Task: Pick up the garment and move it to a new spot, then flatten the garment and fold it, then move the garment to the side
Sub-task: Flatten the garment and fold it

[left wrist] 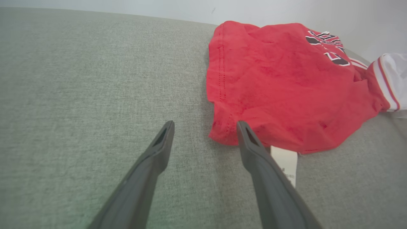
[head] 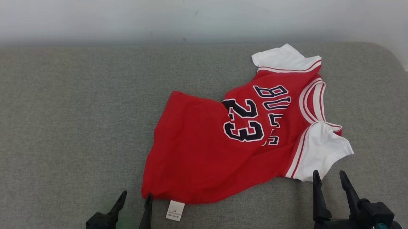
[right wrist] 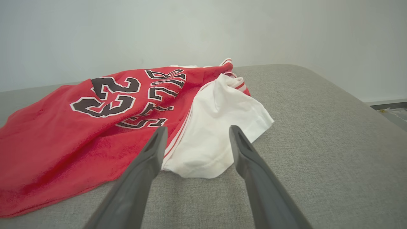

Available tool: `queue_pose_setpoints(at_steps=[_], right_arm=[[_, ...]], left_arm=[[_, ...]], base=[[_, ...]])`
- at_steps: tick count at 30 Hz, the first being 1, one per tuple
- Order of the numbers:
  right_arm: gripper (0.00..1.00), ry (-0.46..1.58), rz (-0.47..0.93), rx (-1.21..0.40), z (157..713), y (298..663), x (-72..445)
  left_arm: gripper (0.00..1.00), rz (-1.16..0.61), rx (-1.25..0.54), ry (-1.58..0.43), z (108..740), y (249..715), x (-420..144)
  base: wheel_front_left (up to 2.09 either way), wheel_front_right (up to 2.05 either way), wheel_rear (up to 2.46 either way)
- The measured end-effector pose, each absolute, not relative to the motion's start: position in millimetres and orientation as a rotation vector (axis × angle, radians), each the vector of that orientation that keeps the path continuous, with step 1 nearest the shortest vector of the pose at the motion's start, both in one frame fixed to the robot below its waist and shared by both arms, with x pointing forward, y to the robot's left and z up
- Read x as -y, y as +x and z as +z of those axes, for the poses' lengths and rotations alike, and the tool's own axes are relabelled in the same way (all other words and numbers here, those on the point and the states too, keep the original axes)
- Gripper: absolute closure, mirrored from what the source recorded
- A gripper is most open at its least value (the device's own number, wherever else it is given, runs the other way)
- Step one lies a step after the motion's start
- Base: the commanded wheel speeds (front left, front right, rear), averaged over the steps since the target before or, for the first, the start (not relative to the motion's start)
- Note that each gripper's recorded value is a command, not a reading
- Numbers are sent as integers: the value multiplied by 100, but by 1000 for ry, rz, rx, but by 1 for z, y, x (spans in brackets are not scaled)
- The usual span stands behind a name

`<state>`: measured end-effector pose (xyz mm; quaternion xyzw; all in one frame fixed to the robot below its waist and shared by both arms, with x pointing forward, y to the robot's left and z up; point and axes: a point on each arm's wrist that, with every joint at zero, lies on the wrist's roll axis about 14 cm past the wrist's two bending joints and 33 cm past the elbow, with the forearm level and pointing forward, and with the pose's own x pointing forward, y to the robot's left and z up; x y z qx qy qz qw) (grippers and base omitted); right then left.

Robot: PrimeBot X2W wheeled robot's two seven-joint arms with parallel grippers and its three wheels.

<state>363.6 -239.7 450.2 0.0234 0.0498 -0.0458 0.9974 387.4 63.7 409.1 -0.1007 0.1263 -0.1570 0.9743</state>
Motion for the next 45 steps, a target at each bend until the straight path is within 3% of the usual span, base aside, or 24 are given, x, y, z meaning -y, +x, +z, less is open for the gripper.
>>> queue_pose_setpoints(at_steps=[19,23,29,36,45], right_arm=[[0,28,-174,-121,445,358,268],[0,28,-177,-122,445,358,269],[0,35,-169,-121,444,361,266],[0,41,-153,-116,445,364,260],[0,44,-136,-111,447,365,255]], left_arm=[[0,-366,-326,-182,384,401,-38],[21,-373,-321,-184,386,402,-35],[31,-364,-327,-187,385,395,-40],[38,-338,-314,-194,389,391,-49],[33,-335,-300,-205,394,389,-51]], base=[[0,0,0],[0,0,0],[0,0,0],[0,0,0],[0,0,0]])
